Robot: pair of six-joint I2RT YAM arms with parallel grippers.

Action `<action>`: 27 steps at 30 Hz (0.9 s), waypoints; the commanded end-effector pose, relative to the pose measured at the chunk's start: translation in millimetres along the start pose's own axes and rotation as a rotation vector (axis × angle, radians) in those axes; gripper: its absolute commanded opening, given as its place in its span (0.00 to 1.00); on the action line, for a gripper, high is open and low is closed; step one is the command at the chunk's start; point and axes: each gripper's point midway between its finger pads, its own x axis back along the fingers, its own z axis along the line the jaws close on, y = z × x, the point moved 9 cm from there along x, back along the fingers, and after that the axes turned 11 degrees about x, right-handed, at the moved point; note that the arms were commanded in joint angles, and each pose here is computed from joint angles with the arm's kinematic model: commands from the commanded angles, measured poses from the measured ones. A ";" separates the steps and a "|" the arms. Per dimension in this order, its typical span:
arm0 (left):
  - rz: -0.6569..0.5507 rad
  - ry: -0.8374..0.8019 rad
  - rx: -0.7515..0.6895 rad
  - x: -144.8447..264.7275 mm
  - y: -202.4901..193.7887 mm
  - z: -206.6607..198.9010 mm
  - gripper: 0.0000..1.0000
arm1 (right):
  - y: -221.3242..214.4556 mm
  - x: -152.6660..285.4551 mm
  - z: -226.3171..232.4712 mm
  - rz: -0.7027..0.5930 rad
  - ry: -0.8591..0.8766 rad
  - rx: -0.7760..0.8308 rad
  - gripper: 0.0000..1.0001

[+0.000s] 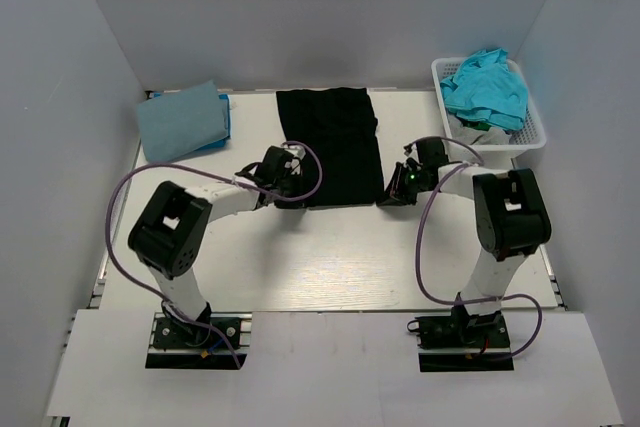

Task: Fold and stack the t-shirts
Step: Grab one side of the 2/3 rectangular tshirt with both arms

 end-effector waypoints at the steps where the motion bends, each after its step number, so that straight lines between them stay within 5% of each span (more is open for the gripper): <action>1: -0.065 -0.015 -0.020 42.7 5.1 -12.0 0.00 | -15.9 33.3 16.9 0.017 -0.005 0.016 0.00; 6: -0.032 0.005 0.010 89.2 -11.5 -18.2 0.00 | -53.1 74.7 33.1 0.131 -0.006 -0.010 0.00; 13: 0.203 -0.192 0.149 159.3 -62.1 -38.5 0.00 | -91.7 142.9 70.5 0.175 0.072 0.022 0.00; 20: 0.177 -0.169 0.168 226.9 -55.1 -54.0 0.00 | -100.8 203.3 107.2 0.214 0.162 0.059 0.00; 27: 0.061 -0.163 0.207 229.2 -39.3 -58.6 0.00 | -73.0 193.9 116.0 0.176 0.278 0.074 0.00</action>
